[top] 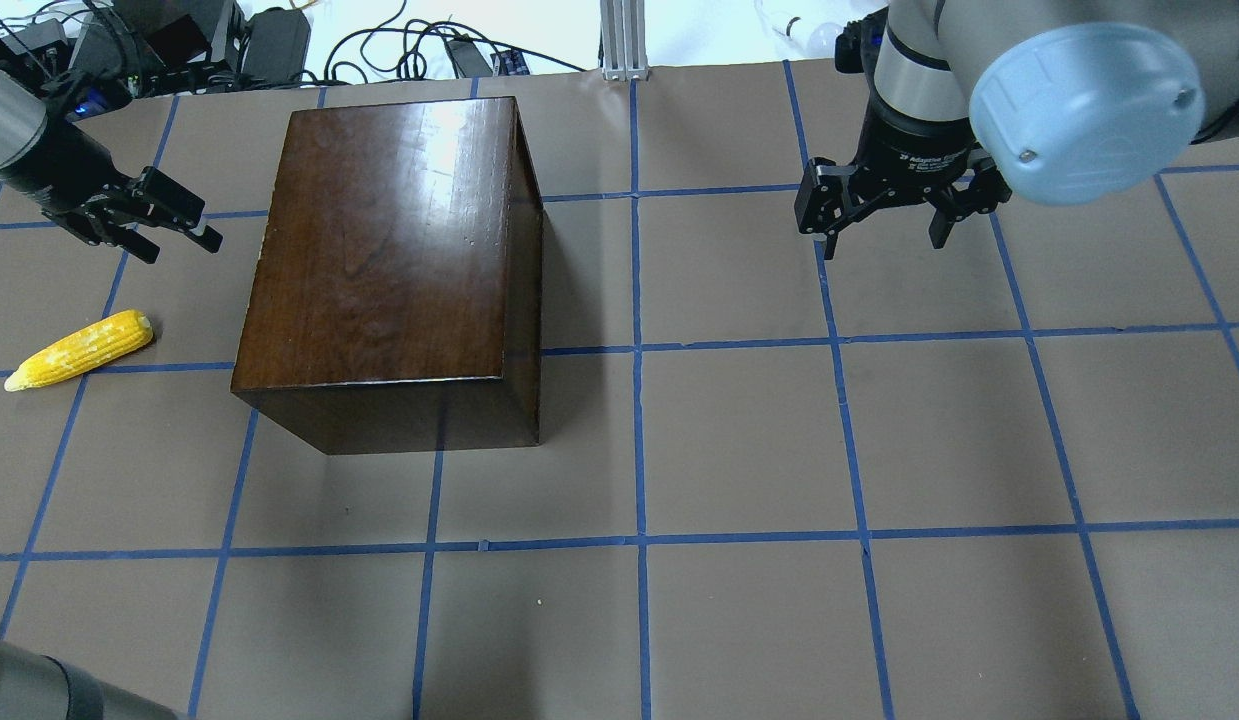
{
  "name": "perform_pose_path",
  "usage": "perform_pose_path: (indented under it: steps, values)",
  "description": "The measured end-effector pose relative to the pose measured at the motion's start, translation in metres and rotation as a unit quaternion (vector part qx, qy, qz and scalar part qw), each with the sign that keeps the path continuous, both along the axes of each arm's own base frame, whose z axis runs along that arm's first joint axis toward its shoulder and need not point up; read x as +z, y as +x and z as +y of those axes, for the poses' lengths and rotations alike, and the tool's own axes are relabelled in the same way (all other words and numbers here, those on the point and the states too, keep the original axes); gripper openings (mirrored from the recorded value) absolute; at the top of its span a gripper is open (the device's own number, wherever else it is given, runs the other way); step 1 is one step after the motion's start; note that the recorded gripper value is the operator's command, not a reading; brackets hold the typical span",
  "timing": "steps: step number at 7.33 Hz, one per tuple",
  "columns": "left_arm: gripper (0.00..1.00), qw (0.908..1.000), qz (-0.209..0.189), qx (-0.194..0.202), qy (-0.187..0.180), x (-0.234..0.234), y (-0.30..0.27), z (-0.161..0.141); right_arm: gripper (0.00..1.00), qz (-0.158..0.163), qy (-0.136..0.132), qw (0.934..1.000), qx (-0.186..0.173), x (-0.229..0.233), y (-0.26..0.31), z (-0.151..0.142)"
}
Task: Open drawer and put corn inside
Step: 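Move the left gripper around to the white drawer handle on the cabinet side, then hook the left gripper onto the white drawer handle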
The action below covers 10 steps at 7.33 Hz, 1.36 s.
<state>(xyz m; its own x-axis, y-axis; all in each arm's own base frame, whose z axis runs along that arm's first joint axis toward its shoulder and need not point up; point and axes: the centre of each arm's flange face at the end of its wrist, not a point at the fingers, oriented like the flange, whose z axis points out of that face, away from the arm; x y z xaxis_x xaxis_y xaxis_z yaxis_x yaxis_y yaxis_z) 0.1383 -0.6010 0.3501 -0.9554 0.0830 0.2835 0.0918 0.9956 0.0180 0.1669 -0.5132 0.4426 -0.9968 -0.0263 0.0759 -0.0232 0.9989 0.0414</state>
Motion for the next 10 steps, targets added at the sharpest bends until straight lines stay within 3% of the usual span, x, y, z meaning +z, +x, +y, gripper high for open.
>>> perform_pose_path:
  steps: [4,10]
  values:
    - [1.00,0.9995,0.027,0.006,-0.011,-0.026,-0.001,-0.017,1.00,0.000,0.000,1.0000,0.000,0.000,0.000,0.000]
    - [1.00,0.9986,0.040,0.031,0.016,-0.052,-0.008,-0.015,1.00,0.000,0.000,1.0000,0.000,0.000,0.000,0.000]
